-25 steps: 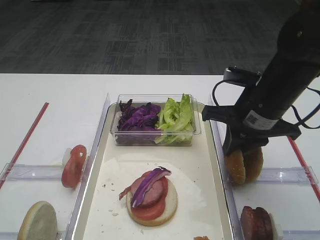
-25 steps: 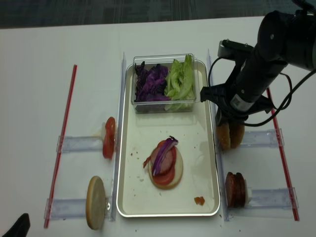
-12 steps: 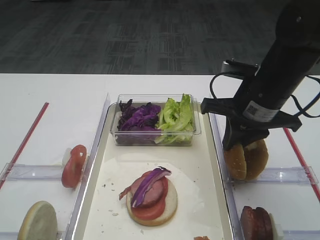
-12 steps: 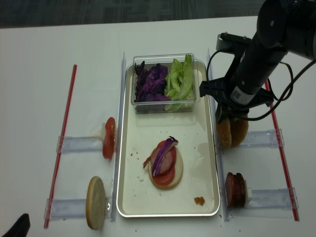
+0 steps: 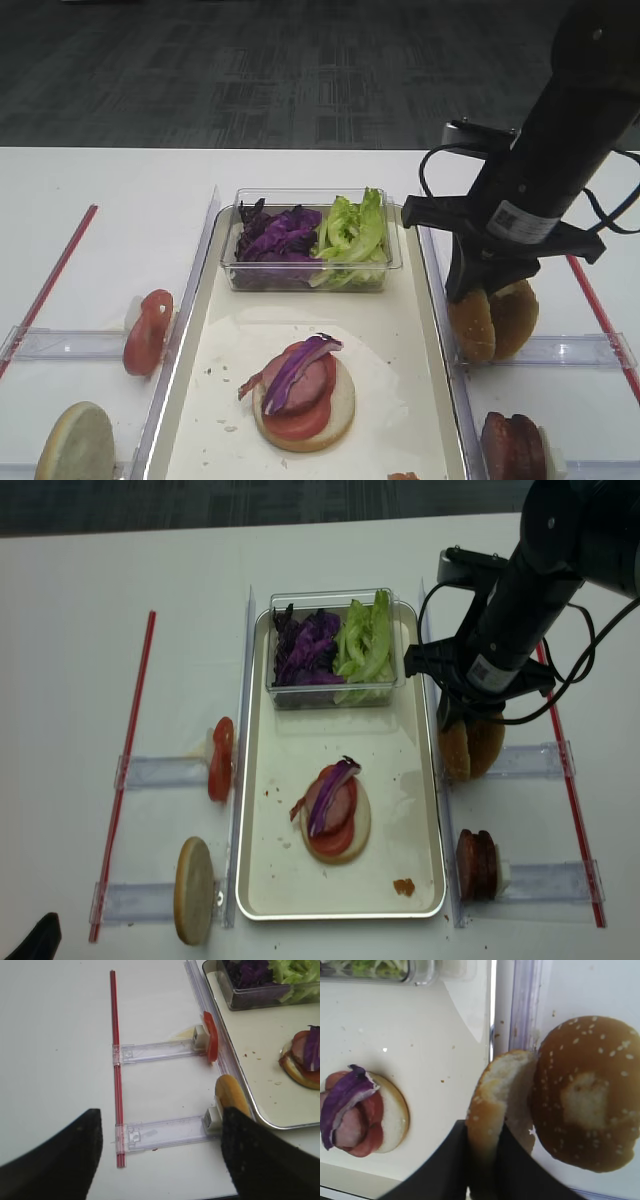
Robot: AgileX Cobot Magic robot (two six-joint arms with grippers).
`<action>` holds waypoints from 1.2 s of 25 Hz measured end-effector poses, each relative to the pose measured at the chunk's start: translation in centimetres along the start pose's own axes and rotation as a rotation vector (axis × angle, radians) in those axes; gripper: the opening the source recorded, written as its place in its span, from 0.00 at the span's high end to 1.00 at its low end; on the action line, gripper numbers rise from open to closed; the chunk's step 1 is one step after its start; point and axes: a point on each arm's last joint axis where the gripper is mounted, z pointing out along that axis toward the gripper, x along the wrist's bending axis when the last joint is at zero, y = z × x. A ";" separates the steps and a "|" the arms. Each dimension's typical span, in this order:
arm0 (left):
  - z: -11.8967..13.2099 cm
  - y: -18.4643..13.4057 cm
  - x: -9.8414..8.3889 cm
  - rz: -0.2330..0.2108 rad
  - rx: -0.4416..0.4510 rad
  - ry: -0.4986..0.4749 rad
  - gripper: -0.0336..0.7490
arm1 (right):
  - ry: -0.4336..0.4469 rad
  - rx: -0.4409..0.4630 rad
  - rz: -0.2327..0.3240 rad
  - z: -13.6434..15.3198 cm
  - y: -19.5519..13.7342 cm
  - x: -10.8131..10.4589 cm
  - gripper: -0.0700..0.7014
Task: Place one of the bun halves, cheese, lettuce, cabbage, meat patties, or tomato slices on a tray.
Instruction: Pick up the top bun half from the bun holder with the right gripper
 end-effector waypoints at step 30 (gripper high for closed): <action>0.0 0.0 0.0 0.000 0.000 0.000 0.36 | 0.220 0.020 -0.029 -1.6 -0.7 2.2 0.74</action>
